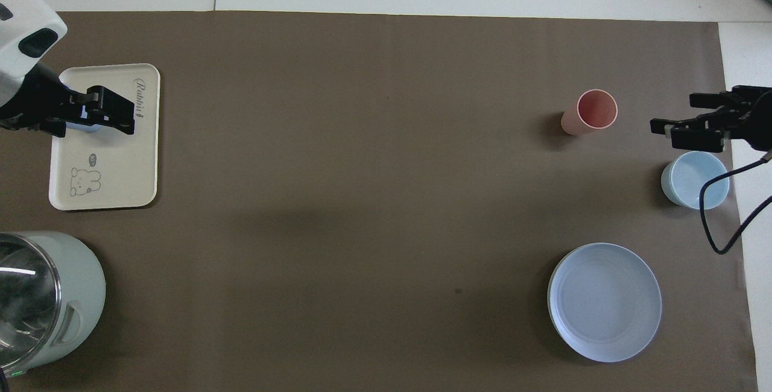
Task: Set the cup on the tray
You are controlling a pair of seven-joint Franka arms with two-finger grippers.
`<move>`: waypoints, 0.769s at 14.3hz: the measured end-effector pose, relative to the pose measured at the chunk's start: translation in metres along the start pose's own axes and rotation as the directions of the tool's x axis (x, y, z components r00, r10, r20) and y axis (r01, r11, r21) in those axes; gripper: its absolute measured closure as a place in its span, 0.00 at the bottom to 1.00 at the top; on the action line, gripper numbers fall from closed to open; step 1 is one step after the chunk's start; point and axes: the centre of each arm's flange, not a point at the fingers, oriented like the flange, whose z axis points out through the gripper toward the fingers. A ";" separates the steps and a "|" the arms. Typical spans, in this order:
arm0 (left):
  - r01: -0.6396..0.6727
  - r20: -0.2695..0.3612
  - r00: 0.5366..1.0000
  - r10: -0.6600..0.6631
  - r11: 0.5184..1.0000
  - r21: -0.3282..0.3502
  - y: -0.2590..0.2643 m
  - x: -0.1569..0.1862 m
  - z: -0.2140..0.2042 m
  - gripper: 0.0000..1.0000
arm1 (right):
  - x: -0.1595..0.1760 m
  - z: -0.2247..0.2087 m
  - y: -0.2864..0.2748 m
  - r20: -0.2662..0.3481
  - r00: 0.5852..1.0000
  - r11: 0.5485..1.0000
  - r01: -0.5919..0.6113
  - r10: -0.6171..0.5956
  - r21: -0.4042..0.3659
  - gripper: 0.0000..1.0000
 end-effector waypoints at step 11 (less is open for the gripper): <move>-0.006 -0.008 1.000 0.006 1.000 0.003 -0.002 -0.001 -0.003 0.00 | 0.006 -0.106 -0.067 0.301 0.860 0.907 -0.358 0.413 -0.223 0.00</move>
